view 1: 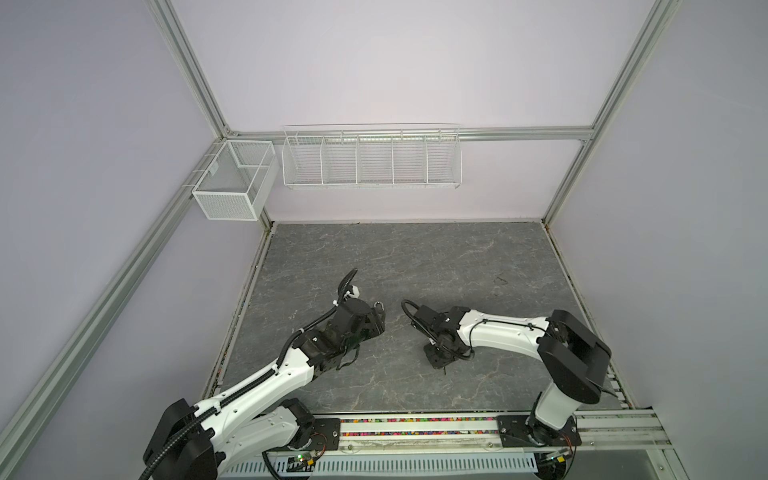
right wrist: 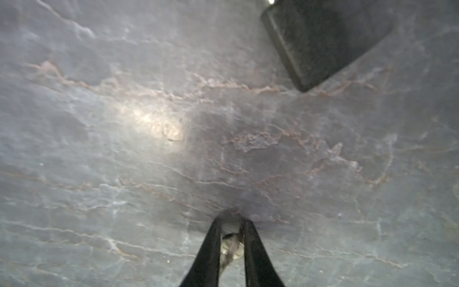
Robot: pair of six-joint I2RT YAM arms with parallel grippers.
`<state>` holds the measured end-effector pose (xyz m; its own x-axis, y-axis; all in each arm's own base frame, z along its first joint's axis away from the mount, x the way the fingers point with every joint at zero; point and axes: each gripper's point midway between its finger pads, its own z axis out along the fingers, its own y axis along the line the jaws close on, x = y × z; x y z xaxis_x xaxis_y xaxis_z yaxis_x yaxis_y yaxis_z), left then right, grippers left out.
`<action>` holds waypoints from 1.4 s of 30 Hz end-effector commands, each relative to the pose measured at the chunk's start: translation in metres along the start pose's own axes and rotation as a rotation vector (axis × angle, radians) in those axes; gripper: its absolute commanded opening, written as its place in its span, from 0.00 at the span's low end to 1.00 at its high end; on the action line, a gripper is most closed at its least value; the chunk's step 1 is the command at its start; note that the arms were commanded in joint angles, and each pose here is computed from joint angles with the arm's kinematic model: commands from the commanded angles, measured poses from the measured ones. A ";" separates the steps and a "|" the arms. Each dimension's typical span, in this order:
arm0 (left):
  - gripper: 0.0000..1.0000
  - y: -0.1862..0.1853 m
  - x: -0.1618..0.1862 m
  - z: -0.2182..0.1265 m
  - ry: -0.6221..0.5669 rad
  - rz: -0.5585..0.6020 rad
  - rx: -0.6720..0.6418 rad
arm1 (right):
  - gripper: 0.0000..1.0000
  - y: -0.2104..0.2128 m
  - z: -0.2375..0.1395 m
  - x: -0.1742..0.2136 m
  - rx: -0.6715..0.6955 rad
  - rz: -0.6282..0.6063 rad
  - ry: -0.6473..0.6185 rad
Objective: Unlock with the key
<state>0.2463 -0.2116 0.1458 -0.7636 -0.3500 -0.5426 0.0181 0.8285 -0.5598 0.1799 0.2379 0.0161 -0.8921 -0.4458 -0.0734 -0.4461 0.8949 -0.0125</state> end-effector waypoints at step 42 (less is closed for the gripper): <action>0.56 -0.158 -0.065 -0.040 -0.517 0.642 0.658 | 0.07 -0.052 -0.246 -0.098 -0.220 0.427 -0.503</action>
<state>0.2716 -0.2926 0.2495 -0.2372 -0.0847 -0.9677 0.7242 0.6486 -0.2343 0.2844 0.2392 0.2592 -0.8677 0.1029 -0.4863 -0.0843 0.9337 0.3480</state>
